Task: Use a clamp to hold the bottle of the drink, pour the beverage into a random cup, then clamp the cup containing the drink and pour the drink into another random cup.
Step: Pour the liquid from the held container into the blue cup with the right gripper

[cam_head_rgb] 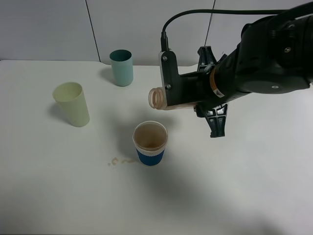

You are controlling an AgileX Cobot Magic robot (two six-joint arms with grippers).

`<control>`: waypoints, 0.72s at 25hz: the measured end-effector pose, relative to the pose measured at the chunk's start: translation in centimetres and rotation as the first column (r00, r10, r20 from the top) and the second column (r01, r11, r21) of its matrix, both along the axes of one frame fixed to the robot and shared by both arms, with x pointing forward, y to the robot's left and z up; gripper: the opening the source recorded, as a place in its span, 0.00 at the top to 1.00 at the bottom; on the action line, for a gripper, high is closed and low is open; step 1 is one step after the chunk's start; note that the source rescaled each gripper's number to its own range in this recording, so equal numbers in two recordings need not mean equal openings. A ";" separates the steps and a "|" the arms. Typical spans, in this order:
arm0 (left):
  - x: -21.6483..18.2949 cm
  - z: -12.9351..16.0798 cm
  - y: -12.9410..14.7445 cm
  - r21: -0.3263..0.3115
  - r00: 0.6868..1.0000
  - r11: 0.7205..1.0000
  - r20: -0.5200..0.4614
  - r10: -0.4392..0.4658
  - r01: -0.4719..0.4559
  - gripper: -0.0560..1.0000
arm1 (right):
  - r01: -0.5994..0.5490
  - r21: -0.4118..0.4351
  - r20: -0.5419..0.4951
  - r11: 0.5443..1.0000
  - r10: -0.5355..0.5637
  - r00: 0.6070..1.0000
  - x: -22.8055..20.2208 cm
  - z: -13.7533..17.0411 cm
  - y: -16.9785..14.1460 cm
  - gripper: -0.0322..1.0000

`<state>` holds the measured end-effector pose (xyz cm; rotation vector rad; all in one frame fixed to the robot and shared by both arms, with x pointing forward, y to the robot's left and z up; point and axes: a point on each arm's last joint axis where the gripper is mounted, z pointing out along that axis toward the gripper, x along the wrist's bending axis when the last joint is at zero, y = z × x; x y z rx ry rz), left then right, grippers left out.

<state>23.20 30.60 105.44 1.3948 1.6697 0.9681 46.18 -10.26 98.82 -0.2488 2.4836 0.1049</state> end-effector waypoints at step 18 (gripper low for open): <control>0.0 0.0 0.0 0.000 1.000 1.000 0.000 0.000 0.000 0.10 | -0.074 -0.145 -0.010 0.987 0.073 0.997 -0.5 -0.5 -0.1 0.94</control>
